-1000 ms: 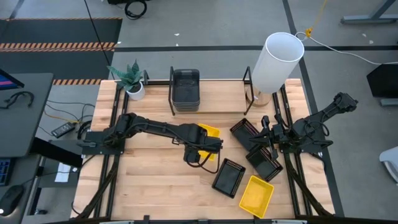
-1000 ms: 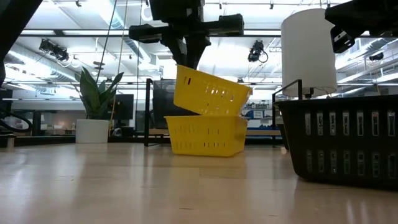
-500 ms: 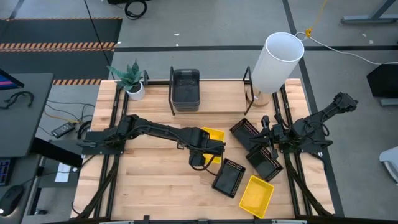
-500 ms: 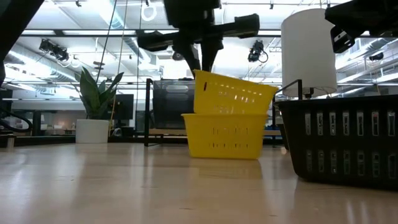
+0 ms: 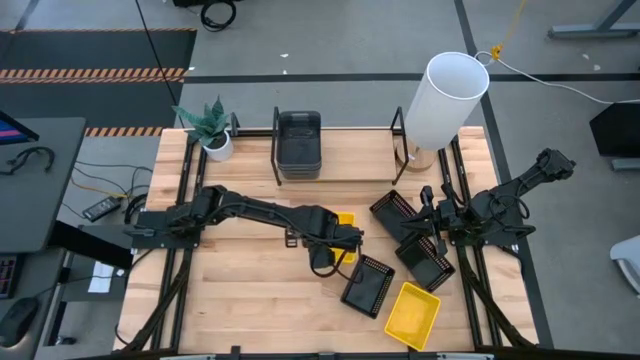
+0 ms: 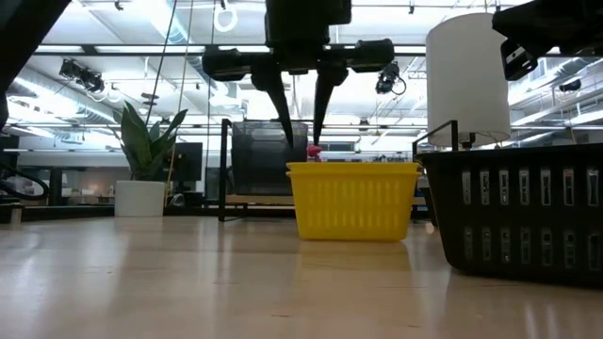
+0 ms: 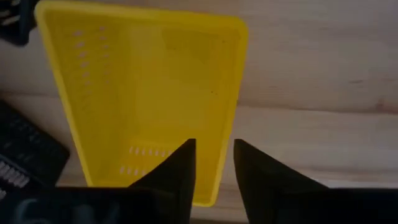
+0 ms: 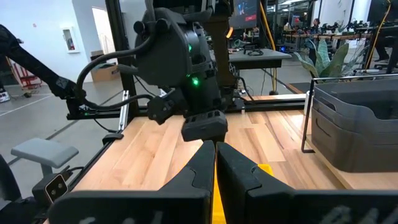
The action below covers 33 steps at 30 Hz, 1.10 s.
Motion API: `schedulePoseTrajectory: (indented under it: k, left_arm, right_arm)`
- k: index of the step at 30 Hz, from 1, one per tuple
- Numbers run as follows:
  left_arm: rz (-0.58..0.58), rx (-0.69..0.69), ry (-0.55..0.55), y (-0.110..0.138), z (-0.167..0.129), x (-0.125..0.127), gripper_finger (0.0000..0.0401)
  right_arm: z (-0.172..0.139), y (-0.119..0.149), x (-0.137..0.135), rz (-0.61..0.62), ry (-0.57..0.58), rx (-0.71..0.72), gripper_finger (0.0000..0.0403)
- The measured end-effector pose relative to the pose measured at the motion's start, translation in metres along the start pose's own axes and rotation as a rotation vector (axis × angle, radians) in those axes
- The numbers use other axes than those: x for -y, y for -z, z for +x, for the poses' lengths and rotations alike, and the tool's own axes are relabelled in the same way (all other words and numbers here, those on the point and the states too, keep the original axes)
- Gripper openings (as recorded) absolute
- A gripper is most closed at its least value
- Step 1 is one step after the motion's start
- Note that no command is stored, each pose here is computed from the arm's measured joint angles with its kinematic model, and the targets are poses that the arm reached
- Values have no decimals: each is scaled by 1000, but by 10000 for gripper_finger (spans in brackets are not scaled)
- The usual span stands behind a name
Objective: Stack baskets on shelf by color
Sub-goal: Stack the middle black basket on top of the top black basket
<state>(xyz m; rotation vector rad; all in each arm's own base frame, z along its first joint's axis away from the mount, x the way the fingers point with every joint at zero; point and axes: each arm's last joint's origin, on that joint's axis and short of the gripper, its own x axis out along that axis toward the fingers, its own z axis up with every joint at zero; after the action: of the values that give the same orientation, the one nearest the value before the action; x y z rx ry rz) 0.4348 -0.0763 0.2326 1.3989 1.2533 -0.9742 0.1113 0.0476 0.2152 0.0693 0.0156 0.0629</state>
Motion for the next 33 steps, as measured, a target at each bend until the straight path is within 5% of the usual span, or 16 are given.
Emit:
schedulePoseTrajectory:
  k: [5, 10, 16, 24, 33]
  left_arm:
    - [-129, 53, 8, 1, 1, -1, 154]
    - [-292, 256, 64, 3, 1, -3, 155]
    - [-631, 493, 176, 4, 1, -9, 130]
    - [-1147, 518, 199, 0, -1, -20, 117]
    - [-1368, 438, 44, -21, -7, -24, 117]
  right_arm:
    - [0, 0, 0, 0, 0, -1, 23]
    - [0, 0, 0, 0, 0, 0, 23]
    - [0, 0, 0, 0, -1, -1, 23]
    - [0, 0, 0, 0, 0, 0, 23]
    - [0, 0, 0, 0, 0, -1, 23]
